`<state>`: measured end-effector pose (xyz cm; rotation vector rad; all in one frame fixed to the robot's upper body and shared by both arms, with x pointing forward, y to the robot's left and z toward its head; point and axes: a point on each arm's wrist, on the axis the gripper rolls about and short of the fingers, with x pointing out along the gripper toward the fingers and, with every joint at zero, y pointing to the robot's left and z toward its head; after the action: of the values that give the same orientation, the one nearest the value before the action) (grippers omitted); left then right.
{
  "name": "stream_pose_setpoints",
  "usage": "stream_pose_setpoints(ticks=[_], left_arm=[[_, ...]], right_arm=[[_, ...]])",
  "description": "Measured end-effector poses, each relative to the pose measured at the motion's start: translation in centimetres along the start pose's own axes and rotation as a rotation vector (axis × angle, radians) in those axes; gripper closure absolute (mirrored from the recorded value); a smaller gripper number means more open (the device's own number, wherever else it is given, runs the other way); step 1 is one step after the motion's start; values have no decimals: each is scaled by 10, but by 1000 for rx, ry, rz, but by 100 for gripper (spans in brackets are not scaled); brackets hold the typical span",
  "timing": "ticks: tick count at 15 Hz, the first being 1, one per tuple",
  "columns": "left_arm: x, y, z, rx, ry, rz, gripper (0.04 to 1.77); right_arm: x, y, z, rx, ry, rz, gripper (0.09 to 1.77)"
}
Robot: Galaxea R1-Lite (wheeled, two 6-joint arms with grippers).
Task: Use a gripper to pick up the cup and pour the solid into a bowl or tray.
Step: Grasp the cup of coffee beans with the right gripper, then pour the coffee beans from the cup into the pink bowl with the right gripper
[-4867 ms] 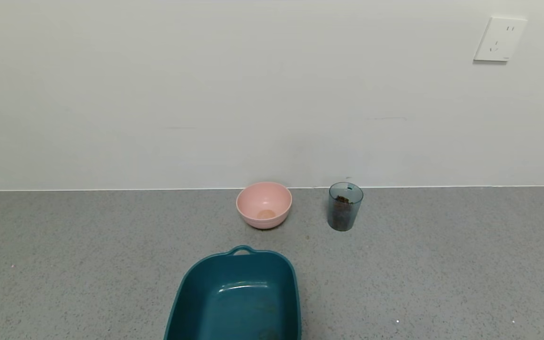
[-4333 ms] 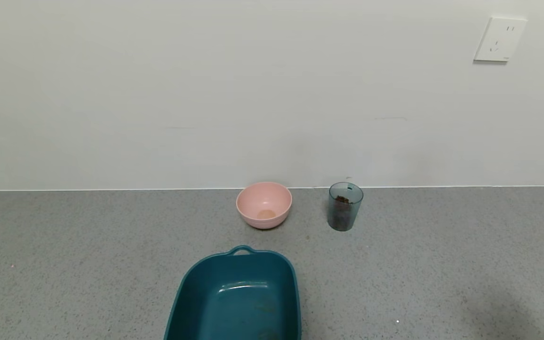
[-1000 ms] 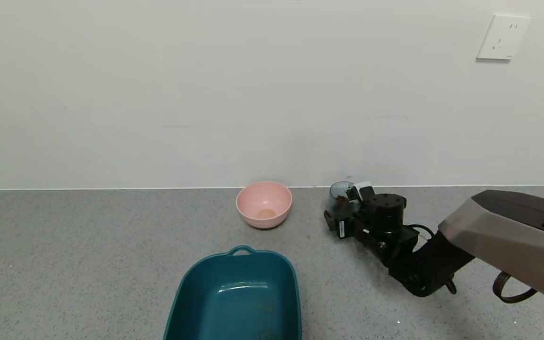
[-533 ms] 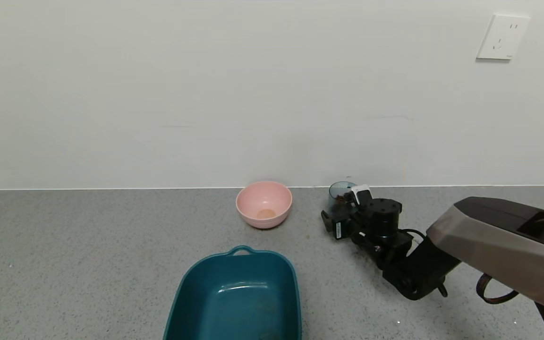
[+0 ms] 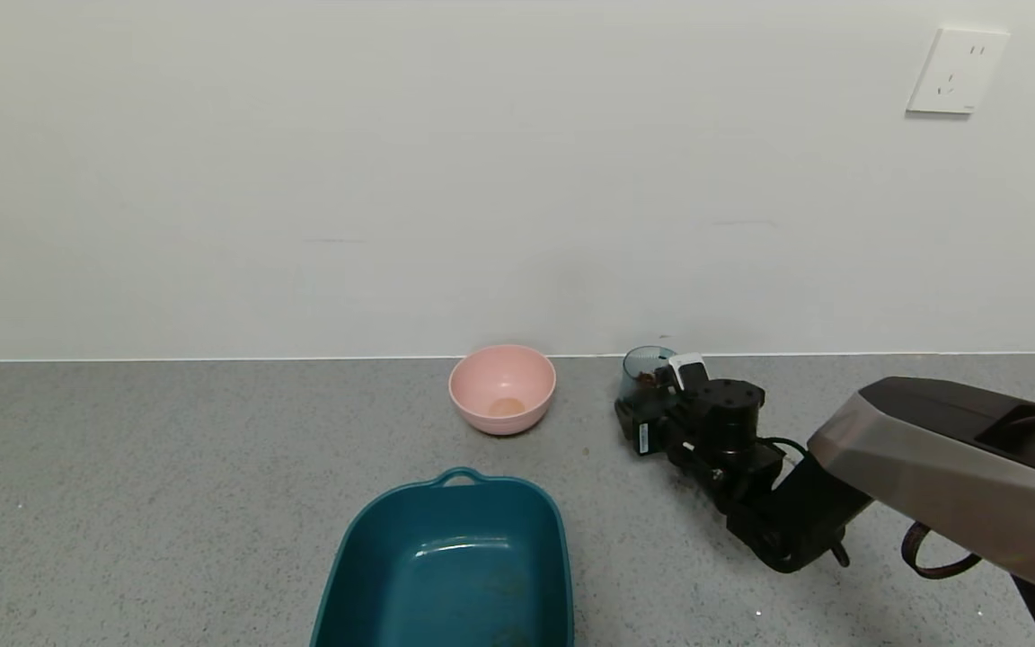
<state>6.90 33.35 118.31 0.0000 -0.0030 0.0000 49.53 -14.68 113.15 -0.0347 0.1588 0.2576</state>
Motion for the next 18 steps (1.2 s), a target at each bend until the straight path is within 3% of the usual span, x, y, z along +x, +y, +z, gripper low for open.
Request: stream_pose_setpoints(ticks=[2,12,18], left_arm=[[0,0,0,0,0,0,6],[0,0,0,0,0,0,6],[0,0,0,0,0,0,6]], right_arm=[[0,0,0,-1,2,0,52],[-2,0,1,-4,7,1,53],[-10,0,20,-8,27,2,53]])
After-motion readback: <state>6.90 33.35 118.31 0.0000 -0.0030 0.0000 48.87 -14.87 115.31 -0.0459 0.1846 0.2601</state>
